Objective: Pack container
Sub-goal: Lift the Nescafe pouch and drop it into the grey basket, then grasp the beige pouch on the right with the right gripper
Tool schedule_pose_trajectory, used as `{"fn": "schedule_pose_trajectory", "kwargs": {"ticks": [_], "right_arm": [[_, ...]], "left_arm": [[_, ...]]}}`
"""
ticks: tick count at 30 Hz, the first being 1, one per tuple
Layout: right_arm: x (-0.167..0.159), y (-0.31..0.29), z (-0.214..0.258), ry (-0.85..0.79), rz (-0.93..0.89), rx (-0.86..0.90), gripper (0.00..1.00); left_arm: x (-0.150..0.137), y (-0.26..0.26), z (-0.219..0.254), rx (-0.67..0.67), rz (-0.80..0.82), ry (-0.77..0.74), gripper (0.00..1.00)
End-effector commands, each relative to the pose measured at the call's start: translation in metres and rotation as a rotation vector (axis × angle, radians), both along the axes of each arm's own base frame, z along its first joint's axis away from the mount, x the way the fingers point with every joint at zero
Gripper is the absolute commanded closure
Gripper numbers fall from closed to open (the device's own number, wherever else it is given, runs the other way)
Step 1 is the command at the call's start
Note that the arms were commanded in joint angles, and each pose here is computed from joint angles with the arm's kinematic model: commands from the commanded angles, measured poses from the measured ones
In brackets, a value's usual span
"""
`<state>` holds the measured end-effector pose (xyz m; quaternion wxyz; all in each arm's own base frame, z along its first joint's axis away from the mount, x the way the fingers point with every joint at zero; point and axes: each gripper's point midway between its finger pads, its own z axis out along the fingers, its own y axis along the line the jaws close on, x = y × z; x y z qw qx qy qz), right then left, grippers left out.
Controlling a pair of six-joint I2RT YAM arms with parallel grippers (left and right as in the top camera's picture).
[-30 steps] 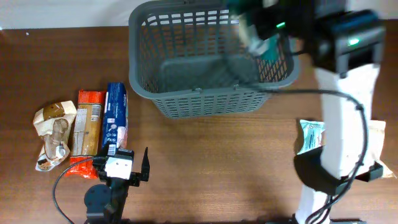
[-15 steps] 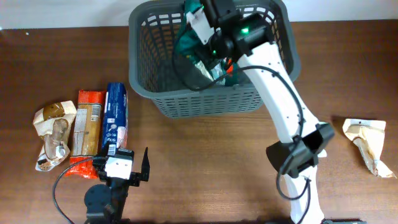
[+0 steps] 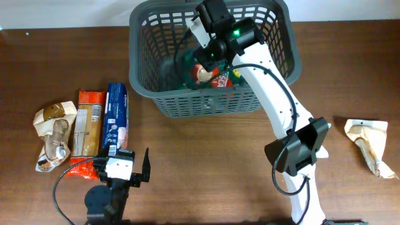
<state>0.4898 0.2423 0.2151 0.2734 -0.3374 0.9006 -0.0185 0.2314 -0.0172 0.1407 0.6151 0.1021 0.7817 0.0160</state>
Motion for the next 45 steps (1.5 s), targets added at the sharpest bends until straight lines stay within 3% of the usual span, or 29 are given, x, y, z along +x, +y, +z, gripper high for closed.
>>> {"fn": "schedule_pose_trajectory", "kwargs": {"ticks": [1, 3, 6, 10, 14, 19, 24, 27, 36, 45], "right_arm": [[-0.002, -0.037, 0.1, -0.244, -0.108, -0.02, 0.33], [-0.009, -0.064, 0.135, -0.318, -0.165, -0.018, 0.28], [-0.022, -0.136, 0.185, -0.394, -0.312, 0.02, 0.27], [-0.039, -0.226, 0.196, -0.366, -0.441, 0.116, 0.23], [-0.062, -0.342, 0.156, -0.3, -0.681, 0.082, 0.18], [-0.106, -0.441, 0.054, -0.149, -0.839, 0.067, 0.12], [-0.146, -0.456, -0.037, 0.037, -0.775, 0.087, 0.12], [-0.185, -0.47, -0.081, 0.194, -0.766, -0.077, 0.13], [-0.243, -0.495, -0.122, 0.373, -0.823, -0.245, 0.13], [-0.253, -0.499, -0.153, 0.442, -0.858, -0.208, 0.21]], "left_arm": [[0.0, -0.002, -0.001, -0.01, -0.009, -0.002, 0.01], [0.0, -0.002, -0.001, -0.01, -0.009, -0.002, 0.01], [0.0, -0.002, -0.001, -0.01, -0.009, -0.002, 0.01], [0.0, -0.002, -0.001, -0.01, -0.009, -0.002, 0.01], [0.0, -0.002, -0.001, -0.01, -0.009, -0.002, 0.01], [0.0, -0.002, -0.001, -0.01, -0.009, -0.002, 0.01], [0.0, -0.002, -0.001, -0.01, -0.009, -0.002, 0.01], [0.0, -0.002, -0.001, -0.01, -0.009, -0.002, 0.01], [0.0, -0.002, -0.001, -0.01, -0.009, -0.002, 0.01], [0.0, -0.002, -0.001, -0.01, -0.009, -0.002, 0.01]]}}
